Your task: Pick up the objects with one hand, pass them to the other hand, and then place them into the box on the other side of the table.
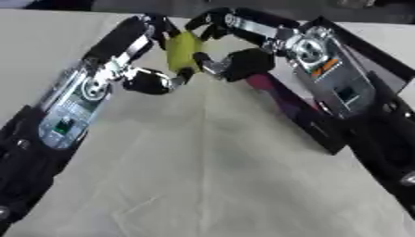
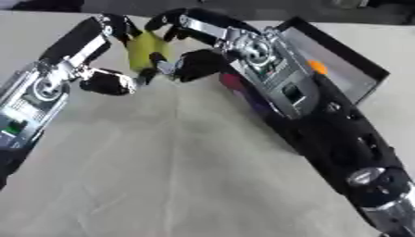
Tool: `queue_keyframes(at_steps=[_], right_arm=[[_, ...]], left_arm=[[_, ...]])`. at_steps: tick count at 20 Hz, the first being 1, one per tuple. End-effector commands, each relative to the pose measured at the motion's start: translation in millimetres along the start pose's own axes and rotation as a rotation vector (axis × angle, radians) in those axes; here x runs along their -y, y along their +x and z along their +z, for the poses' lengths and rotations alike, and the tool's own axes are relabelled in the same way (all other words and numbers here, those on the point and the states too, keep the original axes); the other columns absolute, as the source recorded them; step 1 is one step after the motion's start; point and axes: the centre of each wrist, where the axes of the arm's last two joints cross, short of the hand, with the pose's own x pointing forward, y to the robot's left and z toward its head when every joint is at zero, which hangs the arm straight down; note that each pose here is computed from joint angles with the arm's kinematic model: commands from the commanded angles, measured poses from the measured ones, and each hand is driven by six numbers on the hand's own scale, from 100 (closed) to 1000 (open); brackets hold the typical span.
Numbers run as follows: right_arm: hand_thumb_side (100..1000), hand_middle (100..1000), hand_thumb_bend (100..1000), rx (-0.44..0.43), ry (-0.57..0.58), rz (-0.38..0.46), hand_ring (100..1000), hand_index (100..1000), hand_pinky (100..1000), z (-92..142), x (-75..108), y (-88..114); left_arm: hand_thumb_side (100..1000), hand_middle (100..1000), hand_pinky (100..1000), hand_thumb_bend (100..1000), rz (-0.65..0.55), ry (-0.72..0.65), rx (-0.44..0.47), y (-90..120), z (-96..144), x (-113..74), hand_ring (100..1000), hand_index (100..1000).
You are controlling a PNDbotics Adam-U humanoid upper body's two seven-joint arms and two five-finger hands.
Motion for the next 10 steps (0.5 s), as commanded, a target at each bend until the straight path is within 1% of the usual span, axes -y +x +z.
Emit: queue_keyframes(at_steps=[1, 6, 10], right_arm=[[359, 920, 201, 0.036, -0.009, 0.029, 872, 911, 906, -1.6, 7.3, 6.7], [331, 923, 247, 0.031, -0.012, 0.050, 877, 921, 910, -0.8, 8.2, 5.3], [339, 921, 239, 0.024, -0.018, 0.057, 876, 923, 910, -1.0, 8.1, 4.3]], left_arm=[[245, 623, 747, 267, 0.005, 0.035, 0.024, 7.8, -3.1, -12.5, 573, 602], [244, 622, 746, 265, 0.014, 0.043, 0.030, 9.7, -2.6, -14.1, 570, 601], [243, 621, 746, 264, 0.018, 0.049, 0.042, 12.6, -2.2, -15.7, 569, 601]])
